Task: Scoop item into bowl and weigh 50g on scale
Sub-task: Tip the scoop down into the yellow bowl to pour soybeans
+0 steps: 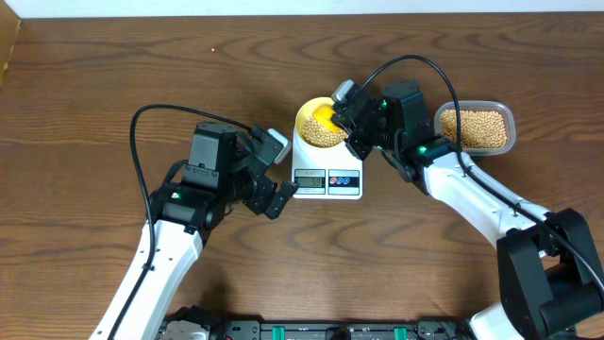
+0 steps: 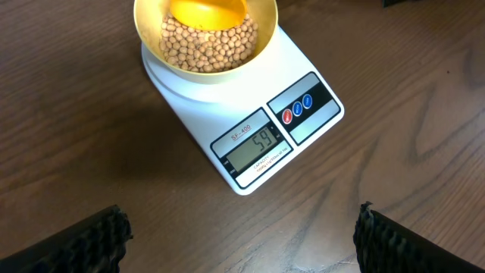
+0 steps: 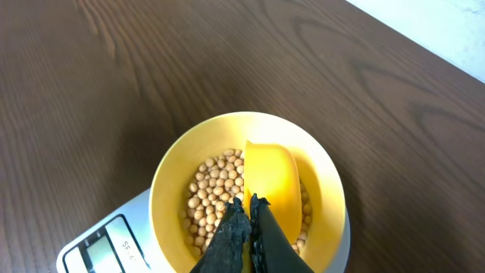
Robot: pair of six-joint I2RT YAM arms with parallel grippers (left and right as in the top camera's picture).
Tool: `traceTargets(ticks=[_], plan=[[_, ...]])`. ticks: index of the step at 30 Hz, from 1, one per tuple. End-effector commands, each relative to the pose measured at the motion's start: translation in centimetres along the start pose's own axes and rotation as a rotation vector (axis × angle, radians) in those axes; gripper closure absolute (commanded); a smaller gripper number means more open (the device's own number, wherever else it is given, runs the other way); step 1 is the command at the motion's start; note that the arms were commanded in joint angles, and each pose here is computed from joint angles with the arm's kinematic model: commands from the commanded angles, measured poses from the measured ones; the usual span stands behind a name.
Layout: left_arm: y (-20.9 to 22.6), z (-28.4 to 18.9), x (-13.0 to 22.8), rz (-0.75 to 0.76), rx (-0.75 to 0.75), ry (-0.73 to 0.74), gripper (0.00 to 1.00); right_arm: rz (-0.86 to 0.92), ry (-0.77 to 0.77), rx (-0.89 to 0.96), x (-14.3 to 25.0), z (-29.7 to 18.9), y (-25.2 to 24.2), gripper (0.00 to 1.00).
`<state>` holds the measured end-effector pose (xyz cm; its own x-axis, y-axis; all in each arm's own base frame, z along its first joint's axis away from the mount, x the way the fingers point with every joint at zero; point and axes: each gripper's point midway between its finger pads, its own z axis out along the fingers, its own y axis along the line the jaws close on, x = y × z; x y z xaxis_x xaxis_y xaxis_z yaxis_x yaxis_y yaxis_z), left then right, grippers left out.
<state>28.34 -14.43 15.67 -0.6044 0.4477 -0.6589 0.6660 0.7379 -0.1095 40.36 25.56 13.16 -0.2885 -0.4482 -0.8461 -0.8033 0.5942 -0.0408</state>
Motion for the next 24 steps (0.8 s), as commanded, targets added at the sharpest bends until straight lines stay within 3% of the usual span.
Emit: traceTargets(ticks=[1, 24], plan=[[0.2, 0.0, 0.1, -0.01, -0.008, 0.003, 0.03, -0.02, 0.009, 0.013, 0.0, 0.1, -0.1, 0.99], [0.2, 0.0, 0.1, -0.009, -0.008, 0.003, 0.03, 0.06, -0.049, -0.186, -1.0, -0.2, 3.3, 0.99]])
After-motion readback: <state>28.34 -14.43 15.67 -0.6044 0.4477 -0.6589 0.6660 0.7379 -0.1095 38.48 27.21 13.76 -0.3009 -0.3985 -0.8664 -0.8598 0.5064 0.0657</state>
